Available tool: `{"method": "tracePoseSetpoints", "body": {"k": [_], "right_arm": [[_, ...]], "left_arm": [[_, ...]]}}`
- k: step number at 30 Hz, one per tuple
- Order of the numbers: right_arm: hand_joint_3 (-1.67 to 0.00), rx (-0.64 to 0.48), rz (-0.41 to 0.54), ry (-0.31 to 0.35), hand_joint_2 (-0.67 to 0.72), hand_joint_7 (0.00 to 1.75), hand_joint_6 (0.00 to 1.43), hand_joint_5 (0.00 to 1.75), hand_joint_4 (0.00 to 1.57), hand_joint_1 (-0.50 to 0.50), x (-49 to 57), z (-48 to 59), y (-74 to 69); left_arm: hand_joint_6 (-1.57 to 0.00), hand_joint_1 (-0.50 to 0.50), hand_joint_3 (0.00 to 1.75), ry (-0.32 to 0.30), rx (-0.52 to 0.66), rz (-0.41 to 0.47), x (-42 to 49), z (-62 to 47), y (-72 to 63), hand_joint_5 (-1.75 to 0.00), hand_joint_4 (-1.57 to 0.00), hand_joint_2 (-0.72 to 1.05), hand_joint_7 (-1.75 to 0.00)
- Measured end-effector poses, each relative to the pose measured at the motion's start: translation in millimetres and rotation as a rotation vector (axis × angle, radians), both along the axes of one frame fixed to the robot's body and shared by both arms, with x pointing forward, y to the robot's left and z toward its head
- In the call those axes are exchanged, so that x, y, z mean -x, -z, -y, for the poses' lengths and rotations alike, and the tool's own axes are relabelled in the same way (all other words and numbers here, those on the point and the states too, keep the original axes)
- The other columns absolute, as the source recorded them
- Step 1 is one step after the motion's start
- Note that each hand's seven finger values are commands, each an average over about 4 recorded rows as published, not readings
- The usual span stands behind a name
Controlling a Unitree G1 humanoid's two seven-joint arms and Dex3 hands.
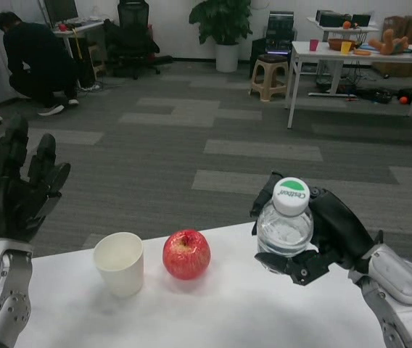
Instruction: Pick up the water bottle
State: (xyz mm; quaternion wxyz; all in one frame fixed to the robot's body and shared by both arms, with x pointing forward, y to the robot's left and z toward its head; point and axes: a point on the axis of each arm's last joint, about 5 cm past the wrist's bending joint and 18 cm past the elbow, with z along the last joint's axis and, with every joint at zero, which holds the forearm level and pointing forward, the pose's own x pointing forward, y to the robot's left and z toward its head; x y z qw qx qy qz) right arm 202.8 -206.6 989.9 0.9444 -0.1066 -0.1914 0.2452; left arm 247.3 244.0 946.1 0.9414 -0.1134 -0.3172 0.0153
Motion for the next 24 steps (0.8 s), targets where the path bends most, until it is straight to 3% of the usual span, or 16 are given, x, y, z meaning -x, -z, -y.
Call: {"method": "tracePoseSetpoints", "body": {"k": [16, 20, 24], "right_arm": [[-1.35, -0.012, 0.01, 0.013, -0.6, 1.47, 1.26, 1.45, 1.34, -0.27, -1.3, -0.4, 1.0], [-1.35, -0.012, 0.008, 0.011, -0.6, 1.47, 1.26, 1.45, 1.34, -0.29, -1.5, -0.8, 1.4], [-1.35, -0.012, 0.005, 0.008, -0.6, 1.47, 1.26, 1.45, 1.34, -0.28, -1.7, -1.4, 1.8]], "left_arm": [[0.0, -0.5, 0.09, 0.001, 0.0, 0.0, 0.0, 0.2, 0.0, 0.0, 0.0, 1.05, 0.0], [0.0, -0.5, 0.07, 0.001, 0.0, 0.0, 0.0, 0.1, 0.0, -0.1, 0.0, 1.05, 0.0], [0.0, -0.5, 0.06, 0.001, 0.0, 0.0, 0.0, 0.1, 0.0, -0.03, 0.0, 1.05, 0.0]]}}
